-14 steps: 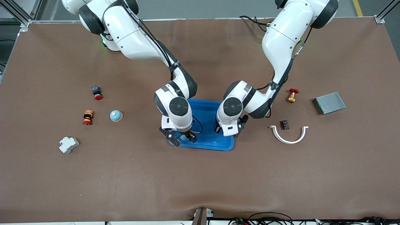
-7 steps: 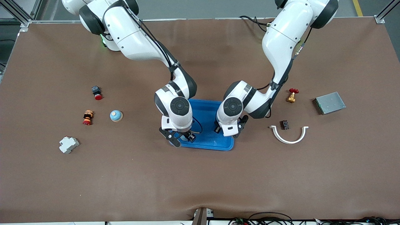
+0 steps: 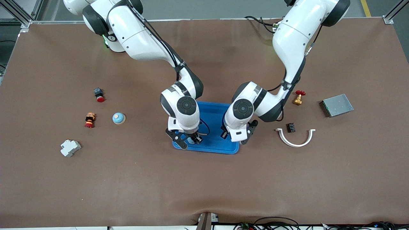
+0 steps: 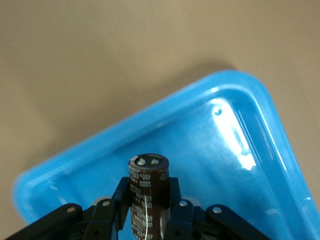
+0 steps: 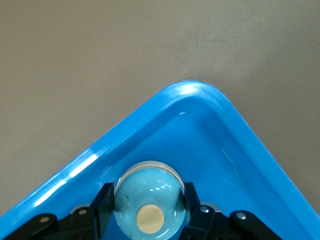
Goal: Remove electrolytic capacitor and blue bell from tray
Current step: 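Lift the capacitor and the bell out of the tray with both grippers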
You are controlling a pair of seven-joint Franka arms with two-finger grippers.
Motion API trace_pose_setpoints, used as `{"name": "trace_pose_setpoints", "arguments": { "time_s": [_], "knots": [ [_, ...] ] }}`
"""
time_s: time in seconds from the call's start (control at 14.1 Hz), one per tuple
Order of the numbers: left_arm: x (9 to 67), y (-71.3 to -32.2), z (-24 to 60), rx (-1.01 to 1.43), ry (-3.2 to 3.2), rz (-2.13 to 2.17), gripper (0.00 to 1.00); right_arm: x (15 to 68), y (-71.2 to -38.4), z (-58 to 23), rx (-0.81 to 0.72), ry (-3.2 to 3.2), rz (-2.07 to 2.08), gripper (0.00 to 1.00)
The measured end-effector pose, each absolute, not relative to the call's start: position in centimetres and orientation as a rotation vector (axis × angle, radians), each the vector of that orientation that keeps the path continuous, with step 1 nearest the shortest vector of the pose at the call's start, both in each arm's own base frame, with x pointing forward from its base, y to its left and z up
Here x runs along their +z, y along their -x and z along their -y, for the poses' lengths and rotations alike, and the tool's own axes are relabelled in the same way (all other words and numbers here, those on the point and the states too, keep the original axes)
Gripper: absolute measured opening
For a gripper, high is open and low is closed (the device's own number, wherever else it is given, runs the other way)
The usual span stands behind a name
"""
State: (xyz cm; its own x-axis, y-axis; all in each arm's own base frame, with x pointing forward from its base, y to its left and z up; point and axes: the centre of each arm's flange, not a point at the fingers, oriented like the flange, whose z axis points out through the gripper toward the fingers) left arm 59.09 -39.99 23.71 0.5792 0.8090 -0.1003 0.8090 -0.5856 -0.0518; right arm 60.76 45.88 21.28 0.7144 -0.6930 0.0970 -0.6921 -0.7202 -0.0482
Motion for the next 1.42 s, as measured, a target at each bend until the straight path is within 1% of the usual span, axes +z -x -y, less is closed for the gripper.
{"name": "trace_pose_setpoints", "arguments": {
  "time_s": [0.21, 0.35, 0.57, 0.71, 0.85, 1.06, 1.27, 1.42],
  "knots": [
    [28.5, -60.6, 35.8, 0.212, 2.808, 1.282, 0.35, 24.2, -61.0, -45.4, -0.133, 2.976, -1.091, 0.62],
    [32.0, -61.5, 32.1, 0.24, 2.819, 1.195, 0.35, 28.1, -61.8, -43.5, -0.068, 3.017, -1.013, 0.62],
    [36.2, -63.0, 26.7, 0.254, 2.876, 1.062, 0.35, 34.0, -64.2, -36.8, 0.01, 3.039, -0.874, 0.62],
    [37.1, -63.8, 24.2, 0.25, 2.922, 0.97, 0.35, 36.1, -65.1, -30.6, 0.03, 3.061, -0.761, 0.62],
    [36.8, -64.5, 22.3, 0.256, 2.957, 0.884, 0.35, 36.4, -64.8, -24.2, 0.033, 3.08, -0.637, 0.62],
    [35.2, -66.3, 18.8, 0.243, 3.011, 0.787, 0.35, 34.4, -63.5, -14.6, 0.031, 3.097, -0.484, 0.62],
    [32.3, -68.0, 15.3, 0.189, 2.998, 0.766, 0.35, 32.0, -62.6, -9.8, 0.016, 3.103, -0.427, 0.62],
    [30.2, -68.9, 13.9, 0.14, 2.984, 0.781, 0.35, 31.5, -62.7, -7.6, -0.007, 3.105, -0.395, 0.62]
  ]
}}
